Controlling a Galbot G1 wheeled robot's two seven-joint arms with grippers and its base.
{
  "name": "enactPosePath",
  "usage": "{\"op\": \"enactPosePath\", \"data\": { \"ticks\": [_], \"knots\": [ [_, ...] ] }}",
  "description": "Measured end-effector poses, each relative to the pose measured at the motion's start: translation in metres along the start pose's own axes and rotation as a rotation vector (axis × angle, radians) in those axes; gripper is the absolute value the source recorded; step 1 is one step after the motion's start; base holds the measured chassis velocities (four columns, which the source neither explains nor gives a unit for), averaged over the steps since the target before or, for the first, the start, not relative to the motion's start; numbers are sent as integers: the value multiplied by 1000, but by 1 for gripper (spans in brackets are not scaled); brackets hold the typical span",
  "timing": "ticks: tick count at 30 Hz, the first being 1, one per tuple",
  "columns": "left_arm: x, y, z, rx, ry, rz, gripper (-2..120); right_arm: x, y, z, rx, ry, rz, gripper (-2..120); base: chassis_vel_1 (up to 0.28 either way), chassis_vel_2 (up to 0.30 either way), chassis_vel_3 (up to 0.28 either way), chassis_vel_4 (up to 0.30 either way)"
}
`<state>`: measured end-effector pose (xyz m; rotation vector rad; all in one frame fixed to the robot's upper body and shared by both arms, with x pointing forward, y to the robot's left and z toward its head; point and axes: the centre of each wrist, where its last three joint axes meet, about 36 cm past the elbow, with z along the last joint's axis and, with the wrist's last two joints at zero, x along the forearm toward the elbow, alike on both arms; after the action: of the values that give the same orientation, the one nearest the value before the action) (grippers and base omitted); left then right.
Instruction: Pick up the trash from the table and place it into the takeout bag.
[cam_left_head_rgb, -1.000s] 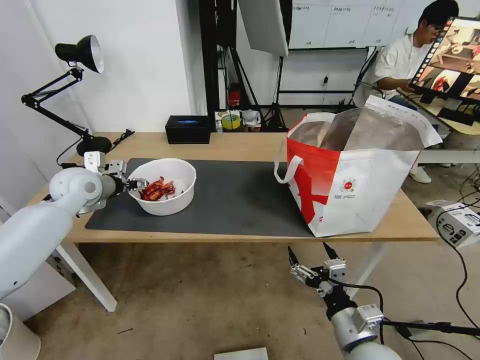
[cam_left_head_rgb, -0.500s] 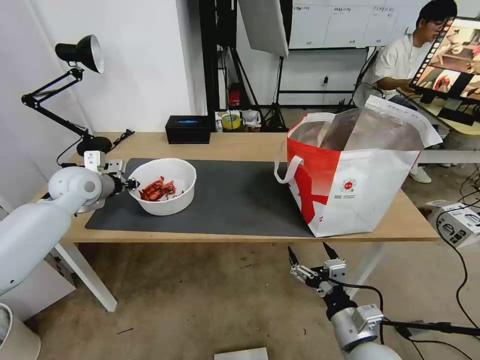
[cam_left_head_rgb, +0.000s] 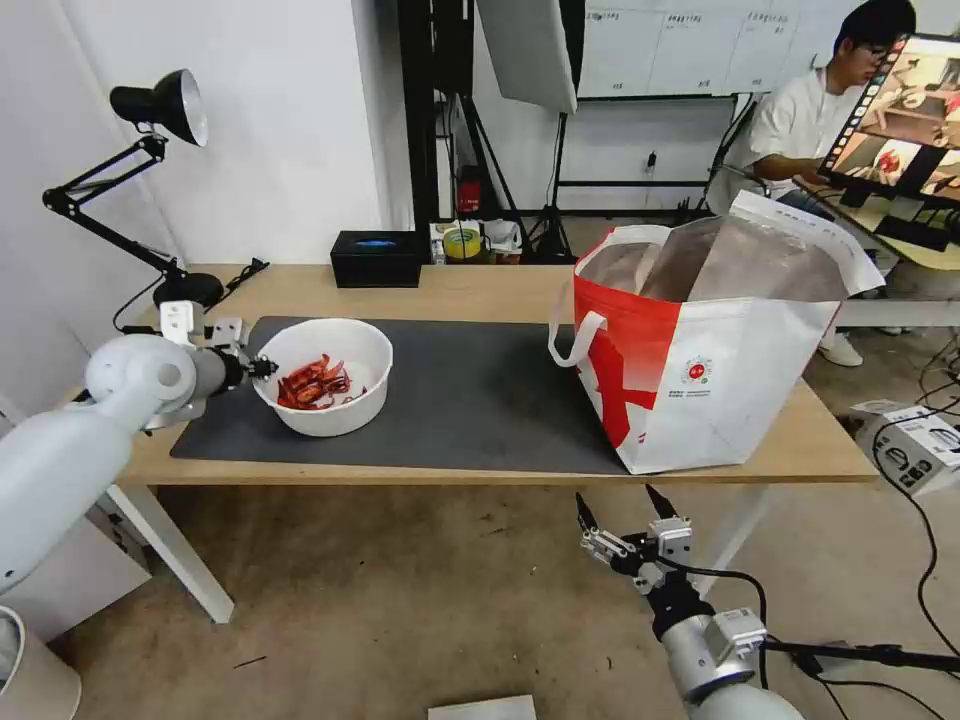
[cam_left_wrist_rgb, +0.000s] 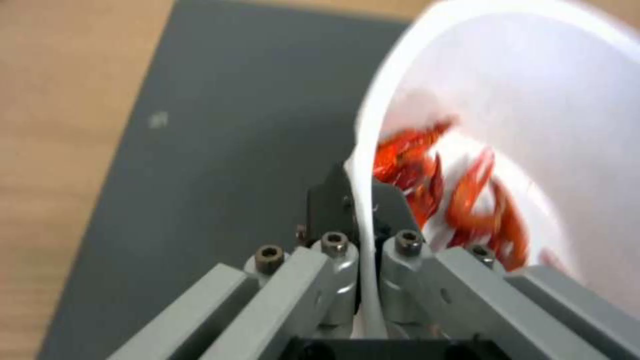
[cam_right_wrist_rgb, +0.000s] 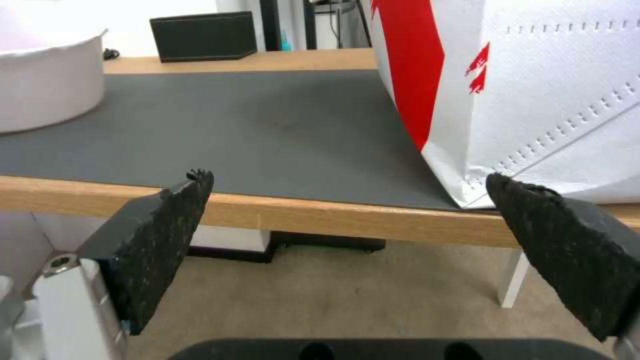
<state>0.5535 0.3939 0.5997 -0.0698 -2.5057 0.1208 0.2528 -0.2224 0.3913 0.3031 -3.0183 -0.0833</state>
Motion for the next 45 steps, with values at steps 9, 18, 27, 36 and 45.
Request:
{"op": "enactPosePath", "data": {
  "ticks": [9,18,27,36,45],
  "knots": [
    [45,-29,-44,-40,-139,90,0,0,0,0,0,0,0,100,0,0,0,0],
    [78,-79,-79,-76,-206,235,0,0,0,0,0,0,0,100,0,0,0,0],
    [89,-150,-132,-126,-260,353,0,0,0,0,0,0,0,100,0,0,0,0],
    [84,-204,-170,-147,-269,409,0,0,0,0,0,0,0,100,0,0,0,0],
    [82,-275,-200,-172,-267,484,0,0,0,0,0,0,0,100,0,0,0,0]
  ]
}}
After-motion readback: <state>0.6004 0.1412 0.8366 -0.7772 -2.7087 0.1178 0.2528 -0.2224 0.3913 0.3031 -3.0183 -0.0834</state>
